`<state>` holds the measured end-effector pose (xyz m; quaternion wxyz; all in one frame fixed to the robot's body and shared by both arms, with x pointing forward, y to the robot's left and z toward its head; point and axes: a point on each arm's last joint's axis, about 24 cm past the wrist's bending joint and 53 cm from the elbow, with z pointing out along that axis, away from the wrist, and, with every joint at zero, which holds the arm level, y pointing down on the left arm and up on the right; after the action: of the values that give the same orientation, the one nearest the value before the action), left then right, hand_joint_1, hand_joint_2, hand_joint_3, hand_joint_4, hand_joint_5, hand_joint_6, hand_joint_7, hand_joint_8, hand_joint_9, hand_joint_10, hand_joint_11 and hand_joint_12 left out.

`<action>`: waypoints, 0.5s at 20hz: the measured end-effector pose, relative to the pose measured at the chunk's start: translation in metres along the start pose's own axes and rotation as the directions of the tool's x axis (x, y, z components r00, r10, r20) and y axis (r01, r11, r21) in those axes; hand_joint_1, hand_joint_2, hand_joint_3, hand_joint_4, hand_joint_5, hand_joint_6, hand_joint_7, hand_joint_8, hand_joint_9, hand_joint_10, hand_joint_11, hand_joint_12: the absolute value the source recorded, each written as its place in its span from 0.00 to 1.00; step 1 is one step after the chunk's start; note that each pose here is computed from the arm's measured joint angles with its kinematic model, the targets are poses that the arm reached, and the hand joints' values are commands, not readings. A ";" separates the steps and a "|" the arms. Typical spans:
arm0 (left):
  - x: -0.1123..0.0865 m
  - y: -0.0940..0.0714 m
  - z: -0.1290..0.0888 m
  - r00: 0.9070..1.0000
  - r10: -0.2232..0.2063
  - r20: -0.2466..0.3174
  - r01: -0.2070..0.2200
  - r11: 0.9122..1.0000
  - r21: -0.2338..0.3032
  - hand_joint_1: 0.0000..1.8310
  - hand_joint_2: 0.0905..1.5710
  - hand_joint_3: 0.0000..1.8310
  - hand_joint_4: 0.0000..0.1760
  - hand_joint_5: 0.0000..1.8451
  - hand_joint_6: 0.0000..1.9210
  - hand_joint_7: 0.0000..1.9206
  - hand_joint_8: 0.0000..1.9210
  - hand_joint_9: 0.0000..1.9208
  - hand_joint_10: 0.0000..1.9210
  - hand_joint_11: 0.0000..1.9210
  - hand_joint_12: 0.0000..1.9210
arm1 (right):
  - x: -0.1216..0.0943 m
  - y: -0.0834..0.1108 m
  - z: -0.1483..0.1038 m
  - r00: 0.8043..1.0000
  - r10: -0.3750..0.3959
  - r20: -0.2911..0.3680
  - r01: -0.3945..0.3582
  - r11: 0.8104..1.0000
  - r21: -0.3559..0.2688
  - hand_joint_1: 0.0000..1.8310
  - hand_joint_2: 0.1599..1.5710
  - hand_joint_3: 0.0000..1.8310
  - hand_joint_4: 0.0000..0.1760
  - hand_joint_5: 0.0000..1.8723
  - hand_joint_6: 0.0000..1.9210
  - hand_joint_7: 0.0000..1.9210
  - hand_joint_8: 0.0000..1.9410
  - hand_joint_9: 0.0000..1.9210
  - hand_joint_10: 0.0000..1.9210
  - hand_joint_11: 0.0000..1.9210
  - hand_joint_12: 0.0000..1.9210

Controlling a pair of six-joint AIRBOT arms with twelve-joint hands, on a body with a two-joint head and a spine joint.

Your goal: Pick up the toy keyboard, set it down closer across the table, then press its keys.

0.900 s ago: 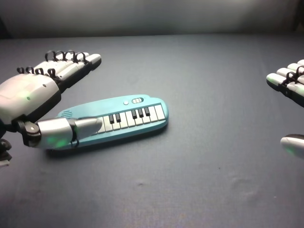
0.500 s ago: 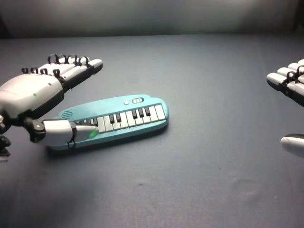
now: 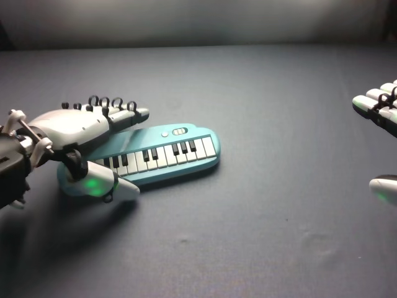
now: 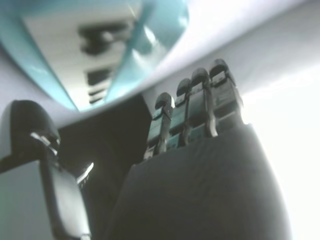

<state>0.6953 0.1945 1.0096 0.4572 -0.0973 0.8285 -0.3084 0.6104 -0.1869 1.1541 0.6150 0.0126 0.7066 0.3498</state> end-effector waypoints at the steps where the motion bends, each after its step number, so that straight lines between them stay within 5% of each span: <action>1: 0.002 0.002 0.003 1.000 -0.007 -0.004 0.007 1.000 -0.008 0.41 0.58 0.00 0.62 0.00 0.00 0.00 0.00 0.00 0.00 0.00 0.00 | 0.000 0.000 0.000 1.000 -0.001 0.000 0.001 1.000 -0.001 0.11 0.81 0.00 0.00 0.00 0.00 0.00 0.00 0.00 0.00 0.00 0.00; 5: 0.003 0.003 0.009 0.999 -0.035 -0.004 0.035 0.999 -0.020 0.46 0.59 0.00 0.64 0.00 0.00 0.00 0.00 0.00 0.00 0.01 0.00 | 0.001 -0.001 -0.001 1.000 0.001 -0.001 -0.001 1.000 0.002 0.14 0.82 0.00 0.00 0.00 0.00 0.00 0.00 0.00 0.00 0.00 0.00; 6: 0.003 0.003 0.009 0.999 -0.038 -0.004 0.038 0.999 -0.020 0.48 0.66 0.00 0.66 0.00 0.00 0.00 0.00 0.00 0.00 0.00 0.31 | 0.001 -0.001 -0.001 1.000 0.003 0.000 -0.003 1.000 0.003 0.13 0.82 0.00 0.00 0.00 0.00 0.00 0.00 0.00 0.00 0.00 0.00; 7: 0.003 0.003 0.009 0.999 -0.039 -0.004 0.039 0.999 -0.019 0.49 0.64 0.00 0.66 0.00 0.00 0.00 0.00 0.00 0.00 0.00 0.47 | 0.000 -0.001 -0.001 1.000 0.004 0.001 -0.004 1.000 0.003 0.13 0.82 0.00 0.00 0.00 0.00 0.00 0.00 0.00 0.00 0.00 0.00; 8: 0.002 0.000 0.009 1.000 -0.029 0.003 0.029 1.000 -0.010 0.61 0.70 0.00 0.27 0.10 0.04 0.07 0.01 0.12 0.05 0.00 0.72 | 0.001 -0.001 -0.001 1.000 0.004 0.000 -0.004 1.000 0.001 0.15 0.82 0.00 0.00 0.00 0.00 0.00 0.00 0.00 0.00 0.00 0.00; 9: -0.005 -0.004 0.010 0.999 -0.048 0.022 0.048 0.999 0.005 0.70 0.70 0.00 0.00 0.20 0.09 0.19 0.01 0.23 0.18 0.11 0.82 | 0.001 -0.001 -0.001 1.000 0.006 0.000 -0.006 1.000 0.001 0.16 0.81 0.00 0.00 0.00 0.00 0.00 0.00 0.00 0.00 0.00 0.00; 10: -0.005 -0.005 0.010 0.998 -0.054 0.024 0.054 0.999 0.006 0.70 0.70 0.00 0.00 0.20 0.09 0.19 0.01 0.23 0.18 0.11 0.82 | 0.000 -0.001 -0.001 1.000 0.007 0.001 -0.007 1.000 0.002 0.16 0.81 0.00 0.00 0.00 0.00 0.00 0.00 0.00 0.00 0.00 0.00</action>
<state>0.7063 0.1886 1.0122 0.4591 -0.1222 0.8190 -0.3218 0.6101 -0.1875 1.1534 0.6141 0.0155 0.7066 0.3513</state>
